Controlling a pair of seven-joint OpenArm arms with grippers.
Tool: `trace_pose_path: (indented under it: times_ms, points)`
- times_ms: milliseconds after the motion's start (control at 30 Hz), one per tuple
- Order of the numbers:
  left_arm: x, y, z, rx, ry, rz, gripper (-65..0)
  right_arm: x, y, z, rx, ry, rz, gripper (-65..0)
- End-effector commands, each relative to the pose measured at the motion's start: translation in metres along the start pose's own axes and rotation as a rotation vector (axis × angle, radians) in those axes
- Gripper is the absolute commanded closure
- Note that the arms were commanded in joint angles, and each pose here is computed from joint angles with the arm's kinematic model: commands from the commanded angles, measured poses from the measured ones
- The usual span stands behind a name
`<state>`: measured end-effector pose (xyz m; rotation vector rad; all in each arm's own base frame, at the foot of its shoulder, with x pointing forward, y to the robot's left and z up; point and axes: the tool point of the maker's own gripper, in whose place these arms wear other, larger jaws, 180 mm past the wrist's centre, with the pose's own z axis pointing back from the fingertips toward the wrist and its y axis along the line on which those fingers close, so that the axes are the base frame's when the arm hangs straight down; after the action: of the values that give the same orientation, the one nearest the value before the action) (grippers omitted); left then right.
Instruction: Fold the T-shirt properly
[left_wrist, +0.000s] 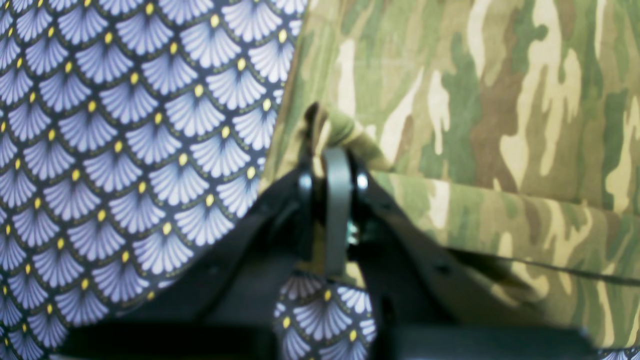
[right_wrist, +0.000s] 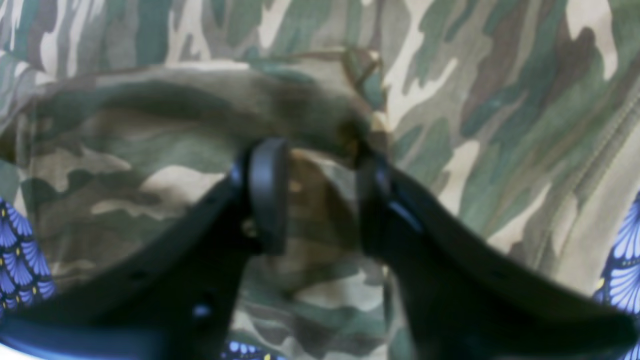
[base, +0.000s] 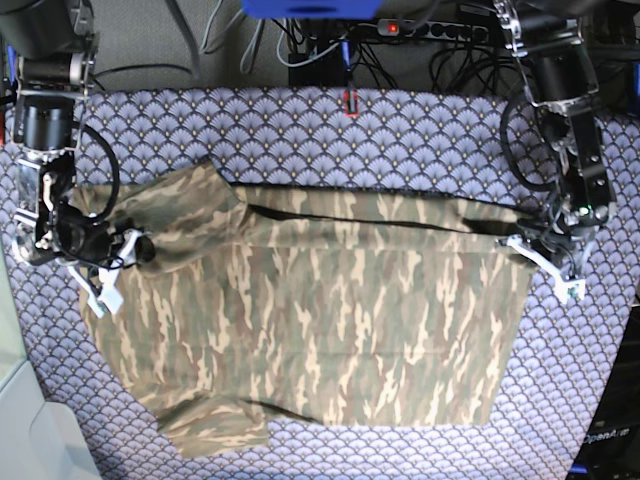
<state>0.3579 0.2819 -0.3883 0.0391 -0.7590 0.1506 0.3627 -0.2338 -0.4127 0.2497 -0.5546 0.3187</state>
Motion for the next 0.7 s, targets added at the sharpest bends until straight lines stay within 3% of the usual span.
trace_pose_path:
  times_ms: [0,100,667]
  points:
    - [0.021,0.005,0.005,0.011,-0.058,-0.008,-0.5,0.019,-0.007,0.009,-0.015,-0.053,0.016,-12.8]
    - [0.021,0.005,0.005,0.011,-0.058,-0.008,-0.5,0.02,-0.007,0.009,-0.016,-0.055,0.016,-0.4]
    - [0.02,0.005,0.004,0.011,-0.055,-0.007,-0.5,0.043,-0.014,0.017,-0.033,-0.101,0.027,-0.1]
